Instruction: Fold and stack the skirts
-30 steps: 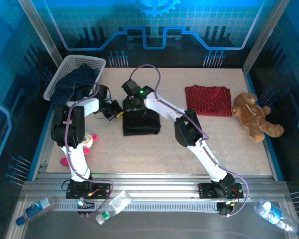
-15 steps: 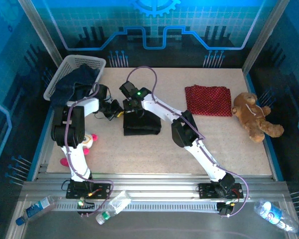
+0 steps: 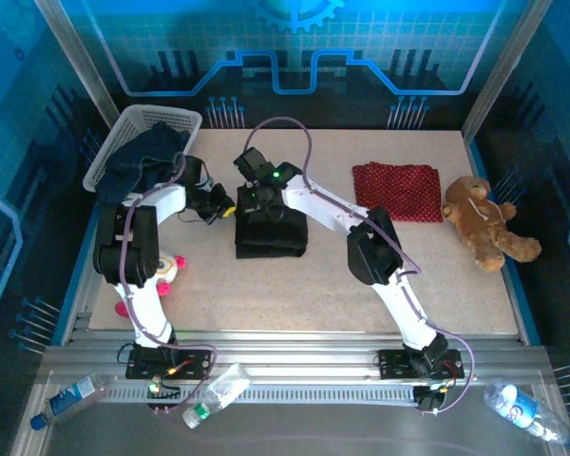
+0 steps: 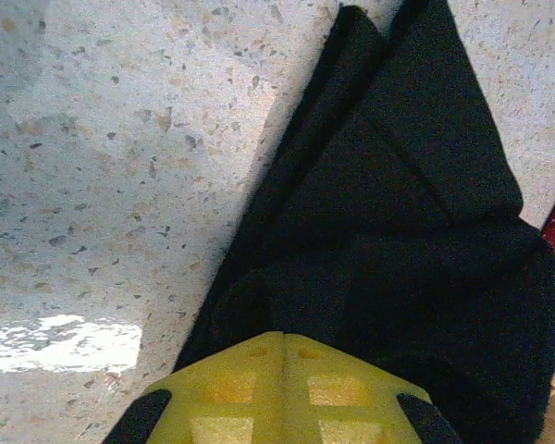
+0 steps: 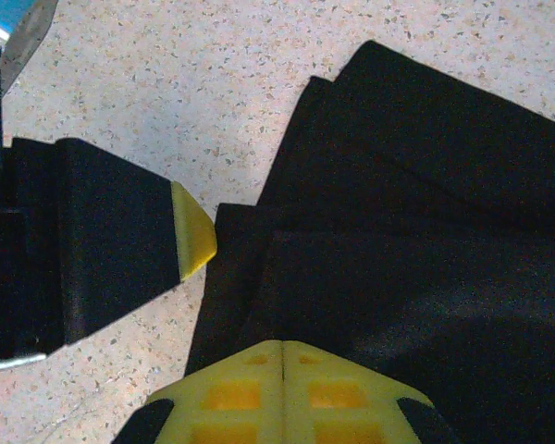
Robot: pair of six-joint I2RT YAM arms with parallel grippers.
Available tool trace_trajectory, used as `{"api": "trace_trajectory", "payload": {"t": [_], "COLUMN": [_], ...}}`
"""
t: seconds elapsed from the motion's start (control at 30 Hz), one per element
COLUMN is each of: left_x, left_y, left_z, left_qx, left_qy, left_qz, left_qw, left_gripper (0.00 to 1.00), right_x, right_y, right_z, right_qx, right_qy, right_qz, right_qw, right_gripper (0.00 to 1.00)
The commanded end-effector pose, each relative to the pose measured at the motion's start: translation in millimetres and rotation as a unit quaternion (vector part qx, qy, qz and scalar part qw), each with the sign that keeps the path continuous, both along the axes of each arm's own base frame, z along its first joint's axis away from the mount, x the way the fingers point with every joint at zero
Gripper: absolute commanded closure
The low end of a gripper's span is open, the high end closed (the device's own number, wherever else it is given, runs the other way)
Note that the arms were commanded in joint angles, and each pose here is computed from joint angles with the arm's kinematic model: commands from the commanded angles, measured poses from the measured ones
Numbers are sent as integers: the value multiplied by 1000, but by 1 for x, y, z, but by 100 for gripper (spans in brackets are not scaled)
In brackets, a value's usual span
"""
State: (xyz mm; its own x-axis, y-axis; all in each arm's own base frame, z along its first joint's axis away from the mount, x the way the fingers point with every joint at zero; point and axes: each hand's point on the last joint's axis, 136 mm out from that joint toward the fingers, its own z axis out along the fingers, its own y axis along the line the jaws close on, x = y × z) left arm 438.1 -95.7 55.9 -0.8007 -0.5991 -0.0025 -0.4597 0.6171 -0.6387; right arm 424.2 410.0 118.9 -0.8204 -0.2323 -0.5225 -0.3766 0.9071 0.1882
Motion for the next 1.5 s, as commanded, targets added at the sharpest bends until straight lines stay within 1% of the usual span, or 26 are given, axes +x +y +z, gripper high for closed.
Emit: {"api": "trace_trajectory", "payload": {"t": [0.0, 0.13, 0.33, 0.43, 0.5, 0.57, 0.67, 0.7, 0.73, 0.77, 0.8, 0.83, 0.87, 0.93, 1.0, 1.07, 1.1, 1.17, 1.2, 1.23, 1.3, 1.4, 1.43, 1.47], "left_x": [4, 7, 14, 14, 17, 21, 30, 32, 33, 32, 31, 29, 27, 18, 7, -4, -10, -19, -24, -29, -36, -42, -42, -42], "left_y": [-1, -5, -14, -10, -9, -13, -20, -19, -16, -12, -8, -3, 0, 11, 23, 28, 26, 14, 4, -8, -36, -82, -95, -104], "left_z": [6, -7, -9, -9, -5, 1, 12, 13, 13, 12, 10, 9, 10, 13, 20, 36, 43, 59, 65, 70, 75, 75, 73, 69], "left_qx": [-11, -23, -47, -33, -26, -35, -46, -41, -32, -23, -17, -15, -14, -4, 20, 38, 33, 21, 16, 11, -2, -36, -47, -50], "left_qy": [-10, 3, -3, -3, -16, -31, -58, -62, -59, -55, -49, -43, -42, -38, -36, -46, -53, -70, -76, -79, -80, -75, -73, -69], "left_qz": [-1, -6, -19, -22, -27, -37, -52, -52, -50, -47, -43, -38, -33, -18, -1, 6, 9, 3, -6, -16, -40, -69, -74, -74], "left_qw": [1000, 1000, 999, 999, 999, 998, 996, 996, 996, 997, 998, 998, 998, 999, 999, 998, 998, 997, 997, 997, 996, 994, 994, 994], "left_gripper": [91, 100, 100, 99, 99, 99, 100, 100, 99, 96, 84, 72, 65, 57, 55, 54, 54, 52, 52, 51, 51, 51, 51, 52], "right_x": [-9, -21, -21, -13, -11, -11, -11, -10, -8, -6, -4, -3, -2, -1, 0, 4, 6, 12, 14, 18, 23, 27, 29, 29], "right_y": [8, 20, 27, 21, 19, 19, 16, 14, 12, 11, 10, 10, 8, 3, -8, -23, -33, -48, -55, -62, -68, -73, -75, -75], "right_z": [18, 25, 12, 23, 35, 43, 35, 29, 22, 19, 17, 20, 25, 38, 43, 41, 37, 25, 18, 12, -2, -15, -30, -36], "right_qx": [25, 40, 38, 29, 33, 37, 32, 28, 27, 29, 31, 33, 33, 24, 9, -8, -17, -27, -32, -37, -43, -51, -61, -67], "right_qy": [-11, -18, -6, -25, -39, -48, -40, -32, -21, -11, -3, -2, -8, -31, -42, -46, -43, -28, -20, -13, 4, 25, 39, 46], "right_qz": [16, 49, 52, 35, 38, 47, 49, 42, 39, 35, 34, 35, 38, 51, 57, 59, 57, 59, 63, 65, 80, 105, 110, 114], "right_qw": [1000, 998, 998, 999, 998, 997, 997, 998, 999, 999, 999, 999, 999, 998, 997, 997, 997, 997, 997, 997, 996, 993, 991, 990], "right_gripper": [100, 100, 100, 100, 100, 100, 100, 98, 93, 84, 76, 71, 66, 58, 54, 53, 53, 58, 64, 72, 84, 93, 95, 97]}}
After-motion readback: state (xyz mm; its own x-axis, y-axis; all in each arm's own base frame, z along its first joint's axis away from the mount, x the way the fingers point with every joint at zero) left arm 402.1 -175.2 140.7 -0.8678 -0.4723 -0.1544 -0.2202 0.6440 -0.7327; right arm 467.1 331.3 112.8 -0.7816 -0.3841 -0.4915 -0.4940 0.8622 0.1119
